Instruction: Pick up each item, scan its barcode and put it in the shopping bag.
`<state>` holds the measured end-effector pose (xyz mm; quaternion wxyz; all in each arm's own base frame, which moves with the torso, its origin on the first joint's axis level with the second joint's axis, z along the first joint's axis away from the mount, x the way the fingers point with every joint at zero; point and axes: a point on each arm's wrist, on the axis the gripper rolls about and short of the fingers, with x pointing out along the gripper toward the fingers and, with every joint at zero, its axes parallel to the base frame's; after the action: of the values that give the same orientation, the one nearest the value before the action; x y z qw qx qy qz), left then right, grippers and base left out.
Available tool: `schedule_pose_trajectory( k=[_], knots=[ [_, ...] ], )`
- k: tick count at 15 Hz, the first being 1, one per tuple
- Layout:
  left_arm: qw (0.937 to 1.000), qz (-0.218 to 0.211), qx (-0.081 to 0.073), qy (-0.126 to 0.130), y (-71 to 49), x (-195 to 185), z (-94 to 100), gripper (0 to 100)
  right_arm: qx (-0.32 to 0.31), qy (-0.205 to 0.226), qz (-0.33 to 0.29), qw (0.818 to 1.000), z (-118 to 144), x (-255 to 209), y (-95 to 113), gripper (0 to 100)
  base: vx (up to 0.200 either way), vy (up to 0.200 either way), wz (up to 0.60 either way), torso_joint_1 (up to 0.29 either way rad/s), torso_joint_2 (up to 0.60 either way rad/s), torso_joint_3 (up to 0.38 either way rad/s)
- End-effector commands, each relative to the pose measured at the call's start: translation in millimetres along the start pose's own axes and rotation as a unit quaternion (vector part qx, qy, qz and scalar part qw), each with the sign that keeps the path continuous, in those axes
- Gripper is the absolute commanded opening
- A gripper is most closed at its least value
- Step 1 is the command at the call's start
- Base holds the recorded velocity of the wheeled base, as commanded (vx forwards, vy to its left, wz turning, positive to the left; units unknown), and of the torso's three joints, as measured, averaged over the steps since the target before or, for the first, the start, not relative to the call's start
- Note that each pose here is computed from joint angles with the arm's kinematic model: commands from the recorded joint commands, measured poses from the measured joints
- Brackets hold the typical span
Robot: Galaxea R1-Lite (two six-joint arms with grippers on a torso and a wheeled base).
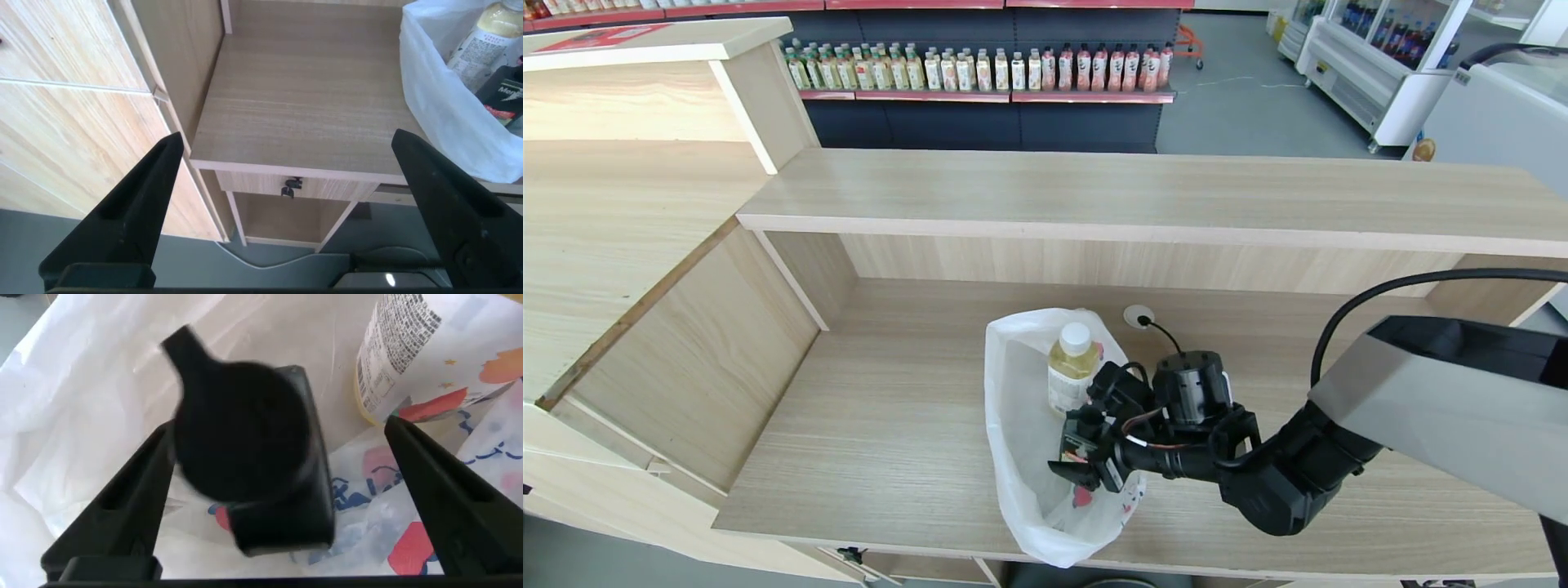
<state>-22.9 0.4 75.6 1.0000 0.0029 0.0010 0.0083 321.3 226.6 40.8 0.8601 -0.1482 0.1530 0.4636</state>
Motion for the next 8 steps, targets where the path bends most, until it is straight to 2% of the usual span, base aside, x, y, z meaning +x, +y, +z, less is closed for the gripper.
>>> schedule_pose_trajectory(
  k=[1,4,8],
  knots=[
    [1.0000,0.000,0.000,0.000,0.0,0.0,0.0,100,0.028,-0.023,-0.003,0.999,18.5,-9.3,0.6,100,0.000,0.000,0.00,0.000,0.00,0.000],
    [1.0000,0.000,0.000,0.000,0.0,0.0,0.0,100,0.095,-0.054,-0.015,0.994,46.0,-36.6,-4.4,100,0.000,0.000,0.00,0.000,0.00,0.000],
    [1.0000,0.000,0.000,0.000,0.0,0.0,0.0,100,0.131,-0.069,-0.062,0.987,57.4,-82.4,-29.7,100,0.000,0.000,0.00,0.000,0.00,0.000]
  ],
)
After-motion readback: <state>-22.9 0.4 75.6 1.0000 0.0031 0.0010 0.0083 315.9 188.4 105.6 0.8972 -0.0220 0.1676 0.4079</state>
